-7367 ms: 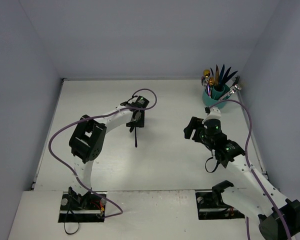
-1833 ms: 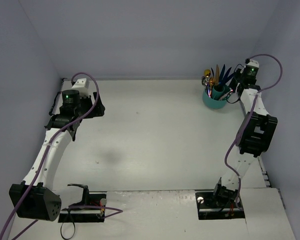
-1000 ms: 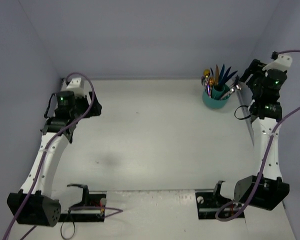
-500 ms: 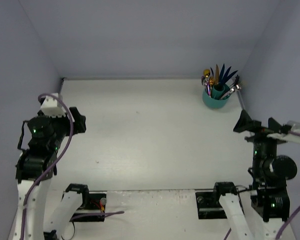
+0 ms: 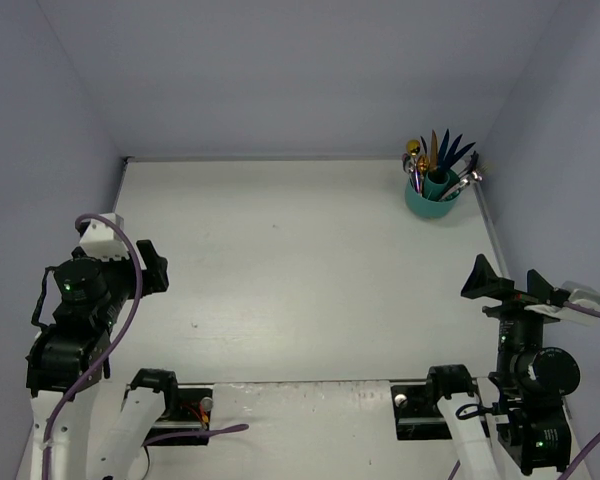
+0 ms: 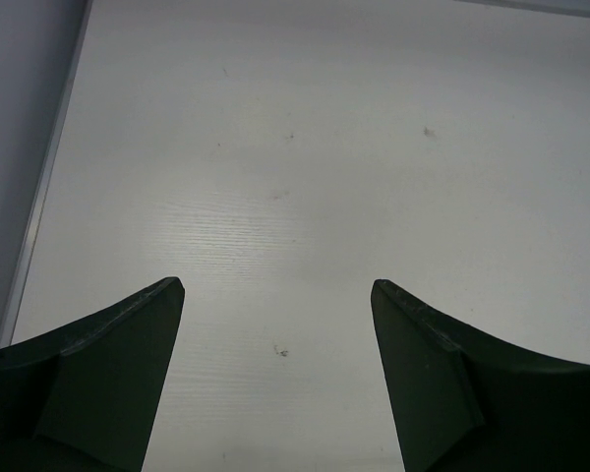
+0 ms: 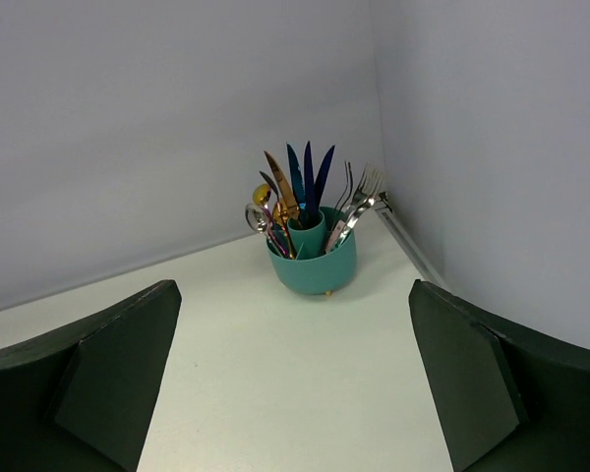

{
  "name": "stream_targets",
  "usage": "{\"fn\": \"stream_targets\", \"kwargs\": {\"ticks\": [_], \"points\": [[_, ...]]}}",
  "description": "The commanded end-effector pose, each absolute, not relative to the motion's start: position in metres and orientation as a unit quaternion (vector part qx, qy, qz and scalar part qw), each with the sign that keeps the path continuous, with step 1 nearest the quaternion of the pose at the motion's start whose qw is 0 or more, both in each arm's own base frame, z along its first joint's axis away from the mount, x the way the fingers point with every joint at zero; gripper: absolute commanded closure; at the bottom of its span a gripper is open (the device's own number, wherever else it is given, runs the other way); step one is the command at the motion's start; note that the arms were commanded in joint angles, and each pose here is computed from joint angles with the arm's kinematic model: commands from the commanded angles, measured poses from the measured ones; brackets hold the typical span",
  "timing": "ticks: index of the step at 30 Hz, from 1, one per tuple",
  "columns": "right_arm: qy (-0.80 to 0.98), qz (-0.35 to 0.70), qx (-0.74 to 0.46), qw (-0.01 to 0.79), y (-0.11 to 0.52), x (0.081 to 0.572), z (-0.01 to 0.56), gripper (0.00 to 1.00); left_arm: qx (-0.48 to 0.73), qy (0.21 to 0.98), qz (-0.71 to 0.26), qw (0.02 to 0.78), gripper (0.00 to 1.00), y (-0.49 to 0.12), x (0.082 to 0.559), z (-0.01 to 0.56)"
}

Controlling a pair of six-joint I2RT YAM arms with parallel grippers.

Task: Sort the eating utensils into containers

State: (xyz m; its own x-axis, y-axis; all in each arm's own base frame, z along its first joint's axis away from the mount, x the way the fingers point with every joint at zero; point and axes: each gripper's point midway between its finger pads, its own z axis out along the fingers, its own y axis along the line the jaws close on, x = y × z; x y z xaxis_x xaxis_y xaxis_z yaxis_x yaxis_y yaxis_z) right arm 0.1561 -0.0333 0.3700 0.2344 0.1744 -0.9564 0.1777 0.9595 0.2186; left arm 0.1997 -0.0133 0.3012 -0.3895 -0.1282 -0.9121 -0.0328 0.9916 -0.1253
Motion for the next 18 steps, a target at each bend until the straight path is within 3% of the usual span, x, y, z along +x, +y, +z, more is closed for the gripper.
{"fn": "stream_targets", "kwargs": {"ticks": [1, 18], "points": [[0.594, 0.01, 0.147, 0.791, -0.033, 0.154, 0.384, 0.0, -0.056, 0.822, -0.052, 0.565, 0.26, -0.015, 0.207, 0.313], [0.596, 0.007, 0.145, 0.79, -0.034, 0.155, 0.383, 0.0, -0.055, 0.83, -0.054, 0.553, 0.26, -0.016, 0.209, 0.3]]}}
